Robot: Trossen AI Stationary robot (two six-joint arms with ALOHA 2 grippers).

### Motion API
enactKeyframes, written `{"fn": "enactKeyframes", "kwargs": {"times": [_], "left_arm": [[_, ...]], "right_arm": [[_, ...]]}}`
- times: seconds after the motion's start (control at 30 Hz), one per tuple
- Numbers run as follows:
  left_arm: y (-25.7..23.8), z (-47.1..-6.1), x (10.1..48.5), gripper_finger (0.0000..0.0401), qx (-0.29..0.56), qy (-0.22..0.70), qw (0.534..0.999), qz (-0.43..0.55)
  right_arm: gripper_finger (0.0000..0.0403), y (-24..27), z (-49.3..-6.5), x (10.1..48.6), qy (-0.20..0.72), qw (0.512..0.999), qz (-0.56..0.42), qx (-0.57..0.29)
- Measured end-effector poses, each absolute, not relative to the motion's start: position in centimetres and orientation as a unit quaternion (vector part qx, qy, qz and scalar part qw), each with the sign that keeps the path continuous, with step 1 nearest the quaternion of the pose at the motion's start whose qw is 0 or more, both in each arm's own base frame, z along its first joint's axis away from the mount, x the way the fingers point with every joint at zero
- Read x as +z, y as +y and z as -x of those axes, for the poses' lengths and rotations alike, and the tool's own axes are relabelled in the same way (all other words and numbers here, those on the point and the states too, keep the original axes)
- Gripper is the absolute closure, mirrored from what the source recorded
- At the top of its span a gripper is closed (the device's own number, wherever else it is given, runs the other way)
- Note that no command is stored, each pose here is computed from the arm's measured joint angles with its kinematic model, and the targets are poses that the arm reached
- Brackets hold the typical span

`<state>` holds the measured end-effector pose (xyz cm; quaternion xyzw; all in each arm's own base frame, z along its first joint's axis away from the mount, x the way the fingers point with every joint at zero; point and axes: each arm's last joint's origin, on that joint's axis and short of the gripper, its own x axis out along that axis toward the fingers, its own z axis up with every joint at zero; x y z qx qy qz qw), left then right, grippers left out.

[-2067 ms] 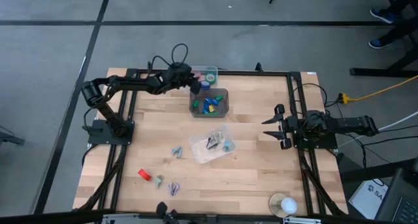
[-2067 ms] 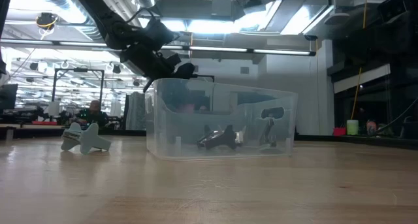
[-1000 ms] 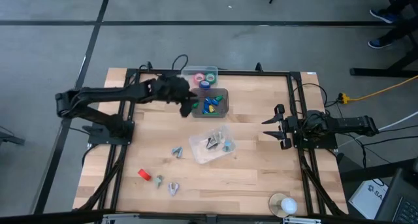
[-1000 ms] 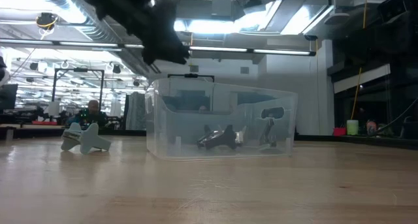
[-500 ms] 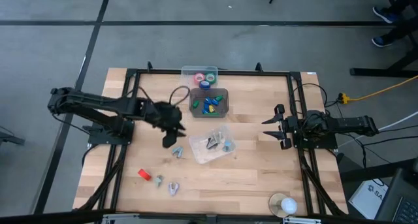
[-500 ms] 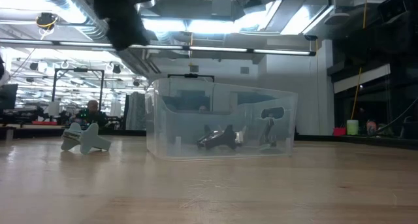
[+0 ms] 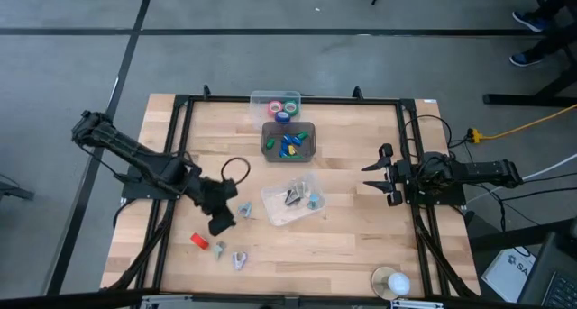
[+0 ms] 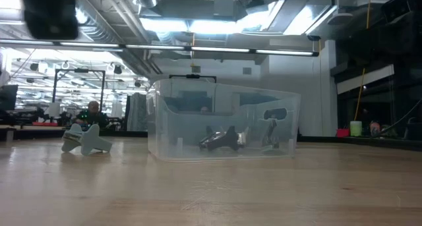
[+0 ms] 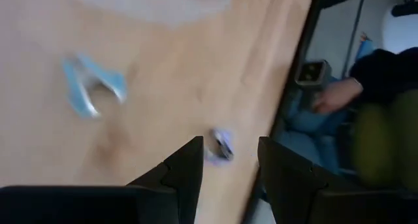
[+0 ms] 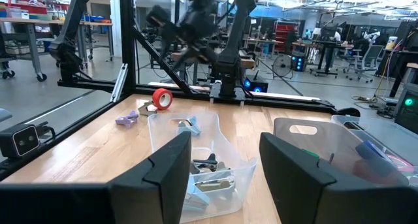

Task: Pick and place Stapler, Stapler remover, tape
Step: Put the orange tape into the top transparent bin

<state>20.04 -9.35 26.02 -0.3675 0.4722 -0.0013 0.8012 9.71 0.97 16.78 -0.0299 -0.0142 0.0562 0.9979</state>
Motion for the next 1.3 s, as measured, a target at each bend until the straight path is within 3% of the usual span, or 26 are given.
{"fn": "enactKeyframes", "kwargs": {"times": [0.33, 0.7, 0.83, 0.97, 1.3], "left_arm": [[-14.5, -17.4, 25.3, 0.0258, 0.009, 0.531, 0.727, 0.436], [-16.9, -16.1, 22.5, 0.0258, -0.08, 0.606, 0.761, 0.217], [-17.3, -15.9, 21.4, 0.0258, -0.098, 0.637, 0.747, 0.161], [-17.4, -15.9, 20.5, 0.0258, -0.103, 0.663, 0.73, 0.127], [-17.1, -17.0, 20.5, 0.0258, -0.092, 0.633, 0.756, 0.138]], "right_arm": [[0.0215, 1.0, -9.7, 16.8, -0.014, 0.998, 0.03, 0.056], [0.0215, 1.0, -9.7, 16.8, -0.014, 0.998, 0.03, 0.056], [0.0215, 1.0, -9.7, 16.8, -0.014, 0.998, 0.03, 0.056], [0.0215, 1.0, -9.7, 16.8, -0.014, 0.998, 0.03, 0.056], [0.0215, 1.0, -9.7, 16.8, -0.014, 0.998, 0.03, 0.056]]}}
